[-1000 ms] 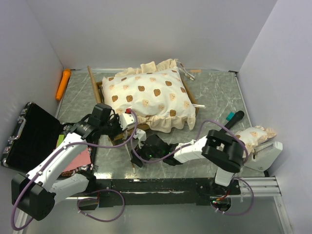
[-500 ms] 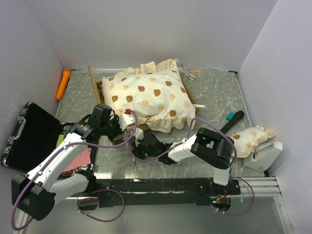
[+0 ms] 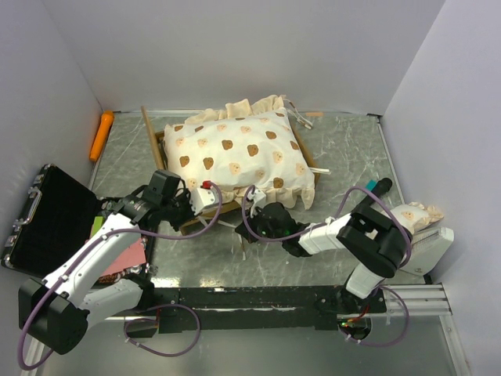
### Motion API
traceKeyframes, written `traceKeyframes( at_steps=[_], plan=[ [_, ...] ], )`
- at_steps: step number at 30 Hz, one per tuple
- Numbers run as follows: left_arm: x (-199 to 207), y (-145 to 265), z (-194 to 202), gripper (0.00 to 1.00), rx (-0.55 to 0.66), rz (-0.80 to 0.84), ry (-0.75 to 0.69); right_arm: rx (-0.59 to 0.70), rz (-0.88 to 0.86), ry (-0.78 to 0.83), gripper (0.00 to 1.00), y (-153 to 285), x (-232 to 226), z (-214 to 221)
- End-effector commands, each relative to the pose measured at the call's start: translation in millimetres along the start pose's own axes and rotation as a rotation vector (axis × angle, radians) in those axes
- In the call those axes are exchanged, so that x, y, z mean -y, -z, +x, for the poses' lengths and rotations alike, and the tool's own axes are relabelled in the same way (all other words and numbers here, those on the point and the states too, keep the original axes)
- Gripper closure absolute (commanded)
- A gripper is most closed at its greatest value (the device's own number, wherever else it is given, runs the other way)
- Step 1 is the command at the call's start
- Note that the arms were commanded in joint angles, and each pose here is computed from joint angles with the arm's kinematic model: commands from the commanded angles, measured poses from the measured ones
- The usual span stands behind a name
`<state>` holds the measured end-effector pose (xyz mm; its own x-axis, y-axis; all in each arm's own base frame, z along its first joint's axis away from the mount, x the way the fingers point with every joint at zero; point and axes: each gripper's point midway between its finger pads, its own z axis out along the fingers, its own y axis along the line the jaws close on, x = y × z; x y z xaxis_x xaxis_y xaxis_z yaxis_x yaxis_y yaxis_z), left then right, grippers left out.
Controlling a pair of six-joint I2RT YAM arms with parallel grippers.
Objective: Set up the pet bed
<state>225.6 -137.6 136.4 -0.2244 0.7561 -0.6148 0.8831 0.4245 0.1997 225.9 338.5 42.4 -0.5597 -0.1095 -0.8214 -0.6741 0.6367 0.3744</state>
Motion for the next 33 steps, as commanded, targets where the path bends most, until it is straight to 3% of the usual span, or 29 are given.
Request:
traceKeyframes(
  at_steps=[1, 3, 7, 9, 14, 20, 28, 29, 31, 33],
  plan=[
    [15.4, 8.1, 9.9, 0.99, -0.029, 0.063, -0.01, -0.07, -0.074, 0.051, 1.0, -0.2, -7.5, 5.9],
    [15.1, 5.2, 3.3, 0.99, -0.001, 0.072, -0.008, -0.04, -0.159, 0.091, 0.99, 0.5, -21.6, 0.5],
    [8.8, -3.6, -5.3, 0.99, 0.015, 0.073, -0.002, 0.042, -0.244, 0.179, 0.66, 11.3, -38.3, -21.1],
    [6.5, -8.7, -6.1, 0.99, 0.009, 0.077, 0.001, 0.072, -0.244, 0.24, 0.57, 13.4, -42.1, -35.8],
    [5.3, -14.3, -12.4, 0.99, 0.016, 0.099, 0.018, 0.233, -0.325, 0.289, 0.5, 15.7, -84.7, -90.1],
    [4.9, -13.3, -16.9, 0.99, 0.036, 0.099, 0.01, 0.21, -0.382, 0.162, 0.44, -13.4, -111.1, -104.5],
    [-1.7, -17.5, -25.0, 0.99, 0.048, 0.09, 0.026, 0.155, -0.368, 0.105, 0.5, -42.7, -108.1, -97.5],
    [-1.3, -18.0, -24.4, 0.99, 0.047, 0.093, 0.03, 0.157, -0.366, 0.101, 0.53, -43.6, -107.5, -98.5],
    [-0.8, -18.5, -25.7, 0.99, 0.055, 0.094, 0.027, 0.172, -0.37, 0.077, 0.69, -43.9, -103.4, -99.6],
    [-2.0, -19.8, -25.0, 0.99, 0.056, 0.086, 0.026, 0.172, -0.356, 0.05, 0.73, -46.4, -96.4, -101.9]
  ],
)
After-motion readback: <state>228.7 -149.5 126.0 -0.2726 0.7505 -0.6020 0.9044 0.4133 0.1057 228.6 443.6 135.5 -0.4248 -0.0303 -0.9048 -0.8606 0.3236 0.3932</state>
